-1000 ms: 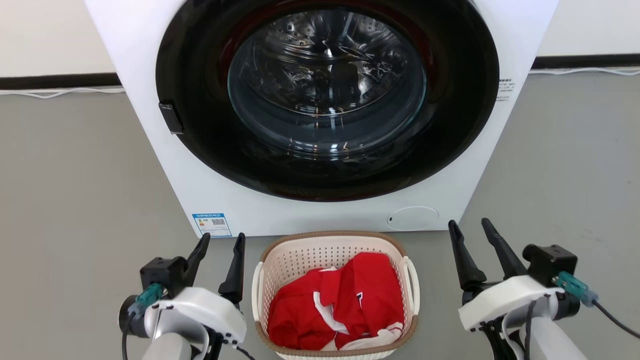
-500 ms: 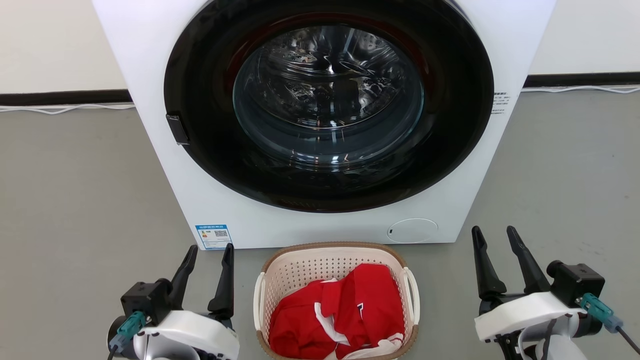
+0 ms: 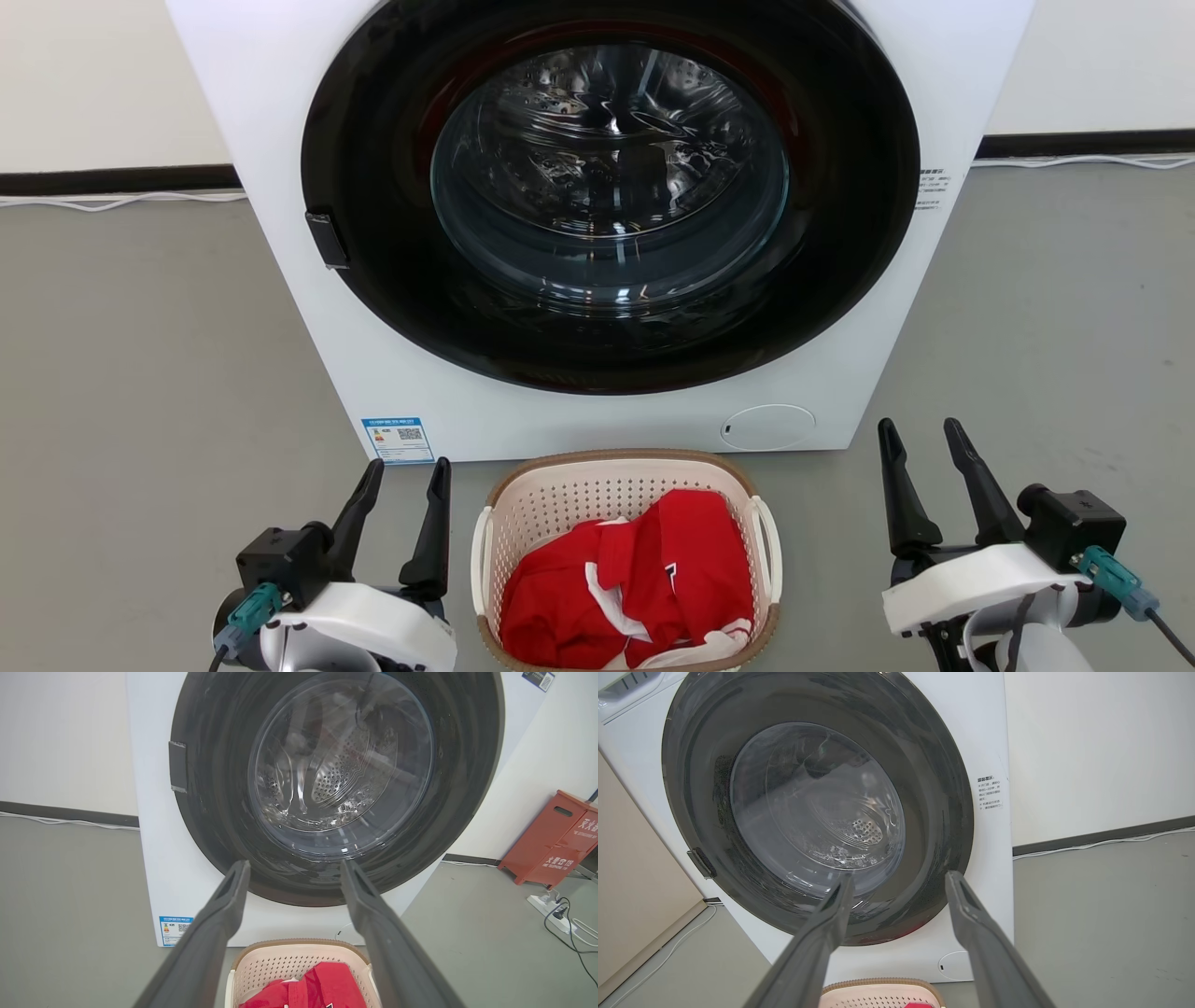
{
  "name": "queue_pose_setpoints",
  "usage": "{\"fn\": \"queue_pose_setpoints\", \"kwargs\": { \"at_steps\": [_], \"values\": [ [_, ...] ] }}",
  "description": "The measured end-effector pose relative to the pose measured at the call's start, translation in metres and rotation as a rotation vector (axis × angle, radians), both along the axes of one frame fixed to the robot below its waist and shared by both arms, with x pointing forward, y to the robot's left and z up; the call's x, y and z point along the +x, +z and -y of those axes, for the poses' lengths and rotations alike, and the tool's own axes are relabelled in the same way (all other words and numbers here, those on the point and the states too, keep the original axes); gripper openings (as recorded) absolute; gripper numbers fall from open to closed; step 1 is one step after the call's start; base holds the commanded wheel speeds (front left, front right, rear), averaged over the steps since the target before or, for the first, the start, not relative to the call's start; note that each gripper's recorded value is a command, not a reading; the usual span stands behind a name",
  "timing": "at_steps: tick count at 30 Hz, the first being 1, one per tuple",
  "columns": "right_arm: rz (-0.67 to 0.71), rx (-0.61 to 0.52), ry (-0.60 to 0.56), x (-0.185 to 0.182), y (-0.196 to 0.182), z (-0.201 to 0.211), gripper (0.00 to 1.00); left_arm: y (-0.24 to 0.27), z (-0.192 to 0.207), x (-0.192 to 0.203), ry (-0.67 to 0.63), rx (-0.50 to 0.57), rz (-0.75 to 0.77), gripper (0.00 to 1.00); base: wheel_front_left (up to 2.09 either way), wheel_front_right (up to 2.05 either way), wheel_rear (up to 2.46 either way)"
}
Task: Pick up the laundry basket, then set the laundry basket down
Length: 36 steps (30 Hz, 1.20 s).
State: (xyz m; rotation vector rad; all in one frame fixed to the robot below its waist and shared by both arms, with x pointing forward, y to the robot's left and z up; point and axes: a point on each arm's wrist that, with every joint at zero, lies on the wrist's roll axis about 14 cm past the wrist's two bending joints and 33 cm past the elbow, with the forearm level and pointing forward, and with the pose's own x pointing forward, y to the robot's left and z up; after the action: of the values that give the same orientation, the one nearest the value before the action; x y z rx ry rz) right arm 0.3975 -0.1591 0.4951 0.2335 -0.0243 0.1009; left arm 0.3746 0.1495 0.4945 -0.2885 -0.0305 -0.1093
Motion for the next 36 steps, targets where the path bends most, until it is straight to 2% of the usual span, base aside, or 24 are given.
{"fn": "queue_pose_setpoints", "kwargs": {
  "at_steps": [21, 22, 27, 36],
  "values": [
    [-0.006, -0.005, 0.02, -0.001, -0.002, -0.006, 1.0, -0.007, 0.004, -0.001, -0.011, -0.01, -0.022, 1.0, 0.0, 0.0, 0.0],
    [-0.016, -0.005, 0.02, -0.002, -0.005, -0.007, 0.0, -0.011, 0.004, -0.003, -0.01, -0.012, -0.037, 0.0, 0.0, 0.0, 0.0],
    [-0.108, 0.012, 0.014, -0.017, -0.034, -0.006, 0.0, -0.04, 0.004, -0.018, -0.002, -0.029, -0.134, 0.0, 0.0, 0.0, 0.0],
    [-0.129, 0.103, -0.015, -0.017, -0.035, -0.001, 0.0, -0.042, -0.002, -0.018, 0.024, -0.114, -0.16, 0.0, 0.0, 0.0, 0.0]
  ]
}}
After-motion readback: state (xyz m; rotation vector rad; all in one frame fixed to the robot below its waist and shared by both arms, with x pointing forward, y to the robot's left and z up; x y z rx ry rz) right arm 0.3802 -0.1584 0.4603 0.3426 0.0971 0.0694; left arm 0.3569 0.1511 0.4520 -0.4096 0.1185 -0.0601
